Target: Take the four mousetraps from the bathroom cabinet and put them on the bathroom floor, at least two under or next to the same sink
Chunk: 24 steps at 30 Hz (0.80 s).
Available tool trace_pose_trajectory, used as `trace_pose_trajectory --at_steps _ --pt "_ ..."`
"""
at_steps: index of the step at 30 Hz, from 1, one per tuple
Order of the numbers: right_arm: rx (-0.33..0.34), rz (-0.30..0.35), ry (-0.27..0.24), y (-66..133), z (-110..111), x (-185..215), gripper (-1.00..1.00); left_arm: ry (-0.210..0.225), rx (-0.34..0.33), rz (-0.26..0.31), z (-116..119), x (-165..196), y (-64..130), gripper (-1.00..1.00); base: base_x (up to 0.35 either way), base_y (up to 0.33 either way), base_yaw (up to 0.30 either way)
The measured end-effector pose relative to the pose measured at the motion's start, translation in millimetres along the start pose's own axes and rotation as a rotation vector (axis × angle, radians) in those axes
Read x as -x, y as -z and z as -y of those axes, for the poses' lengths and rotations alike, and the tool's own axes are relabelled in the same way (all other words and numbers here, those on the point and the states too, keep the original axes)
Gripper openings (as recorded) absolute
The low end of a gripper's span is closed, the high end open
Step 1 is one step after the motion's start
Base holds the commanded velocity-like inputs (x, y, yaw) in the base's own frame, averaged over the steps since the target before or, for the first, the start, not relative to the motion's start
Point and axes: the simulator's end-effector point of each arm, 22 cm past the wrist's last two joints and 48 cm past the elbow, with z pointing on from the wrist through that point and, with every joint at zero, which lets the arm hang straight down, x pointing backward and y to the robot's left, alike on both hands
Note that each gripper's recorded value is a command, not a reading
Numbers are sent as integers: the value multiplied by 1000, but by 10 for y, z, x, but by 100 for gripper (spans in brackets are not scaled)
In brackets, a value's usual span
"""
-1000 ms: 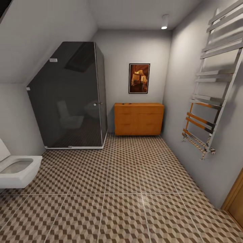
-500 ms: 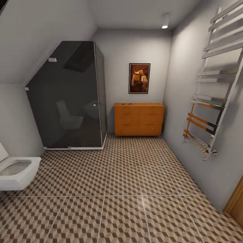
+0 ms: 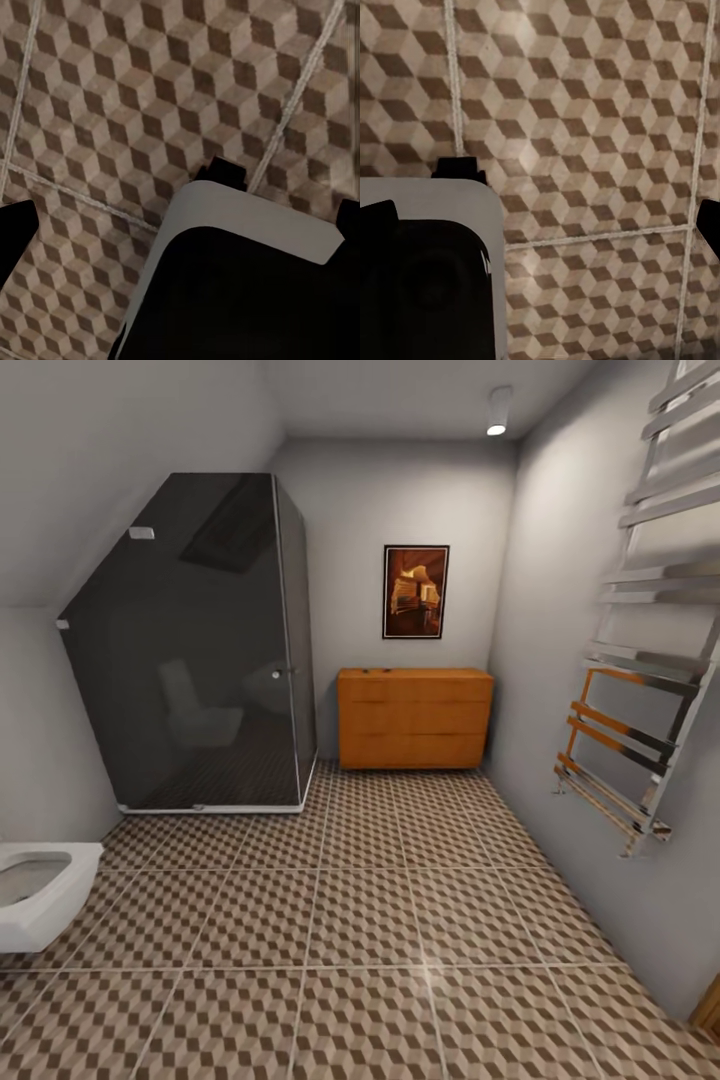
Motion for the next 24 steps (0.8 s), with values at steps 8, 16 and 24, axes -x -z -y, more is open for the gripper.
trace_pose_trajectory --at_steps 8,16,24 --pt "-1 1 1 -1 7 1 100 -3 1 -8 -7 -16 -2 100 322 0 0" --pt "0 2 3 0 0 4 100 -4 1 -11 -9 -21 -2 100 323 0 0" --pt "1 1 4 0 -4 4 100 -4 0 -13 -5 -27 -1 100 324 0 0"
